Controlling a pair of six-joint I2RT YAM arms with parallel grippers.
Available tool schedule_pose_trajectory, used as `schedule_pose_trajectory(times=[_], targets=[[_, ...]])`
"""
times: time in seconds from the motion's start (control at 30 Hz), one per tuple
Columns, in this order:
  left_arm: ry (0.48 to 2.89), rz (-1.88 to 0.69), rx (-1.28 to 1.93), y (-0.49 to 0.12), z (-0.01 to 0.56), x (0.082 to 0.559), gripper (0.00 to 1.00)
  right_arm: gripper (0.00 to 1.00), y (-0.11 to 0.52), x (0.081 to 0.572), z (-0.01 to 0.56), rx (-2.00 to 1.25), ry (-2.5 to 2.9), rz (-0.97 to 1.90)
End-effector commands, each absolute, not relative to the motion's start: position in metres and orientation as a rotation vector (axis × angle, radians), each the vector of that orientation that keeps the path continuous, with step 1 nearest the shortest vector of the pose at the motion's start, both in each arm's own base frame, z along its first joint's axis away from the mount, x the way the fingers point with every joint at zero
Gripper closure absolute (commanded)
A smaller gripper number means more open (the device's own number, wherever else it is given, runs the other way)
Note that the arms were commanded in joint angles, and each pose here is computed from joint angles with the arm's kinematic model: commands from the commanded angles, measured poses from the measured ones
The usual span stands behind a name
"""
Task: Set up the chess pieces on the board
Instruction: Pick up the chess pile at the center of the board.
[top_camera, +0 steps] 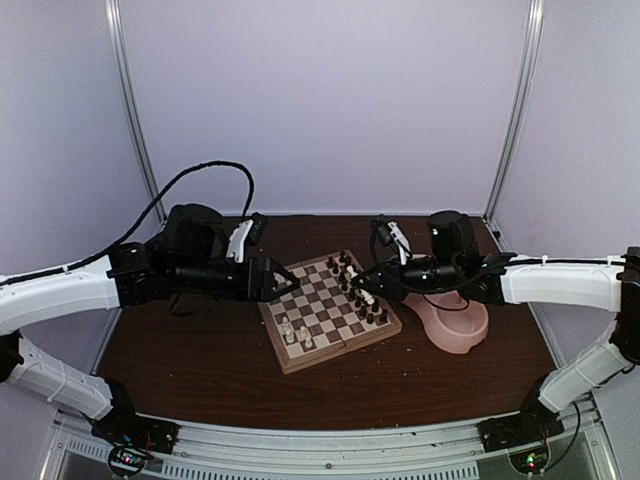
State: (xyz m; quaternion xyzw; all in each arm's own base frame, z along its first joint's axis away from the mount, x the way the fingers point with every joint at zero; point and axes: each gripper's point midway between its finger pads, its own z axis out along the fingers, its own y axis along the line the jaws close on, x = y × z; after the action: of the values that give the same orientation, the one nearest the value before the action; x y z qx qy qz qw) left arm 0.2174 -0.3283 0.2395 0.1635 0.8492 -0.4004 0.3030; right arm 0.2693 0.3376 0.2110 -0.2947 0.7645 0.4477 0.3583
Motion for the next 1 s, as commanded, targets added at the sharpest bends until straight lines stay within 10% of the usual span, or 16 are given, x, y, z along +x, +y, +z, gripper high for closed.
schedule_pose_trajectory(times=[0.0,0.97], targets=[[2.181,-1.220,0.289,-0.343,0.260,0.229,0.30,0.90,0.357,0.258,0.220,-0.856,1.895,1.128],[2.288,-1.441,0.145,-0.384,0.245,0.237,0.43,0.90,0.413,0.222,0.226,-1.094,1.807,1.103]])
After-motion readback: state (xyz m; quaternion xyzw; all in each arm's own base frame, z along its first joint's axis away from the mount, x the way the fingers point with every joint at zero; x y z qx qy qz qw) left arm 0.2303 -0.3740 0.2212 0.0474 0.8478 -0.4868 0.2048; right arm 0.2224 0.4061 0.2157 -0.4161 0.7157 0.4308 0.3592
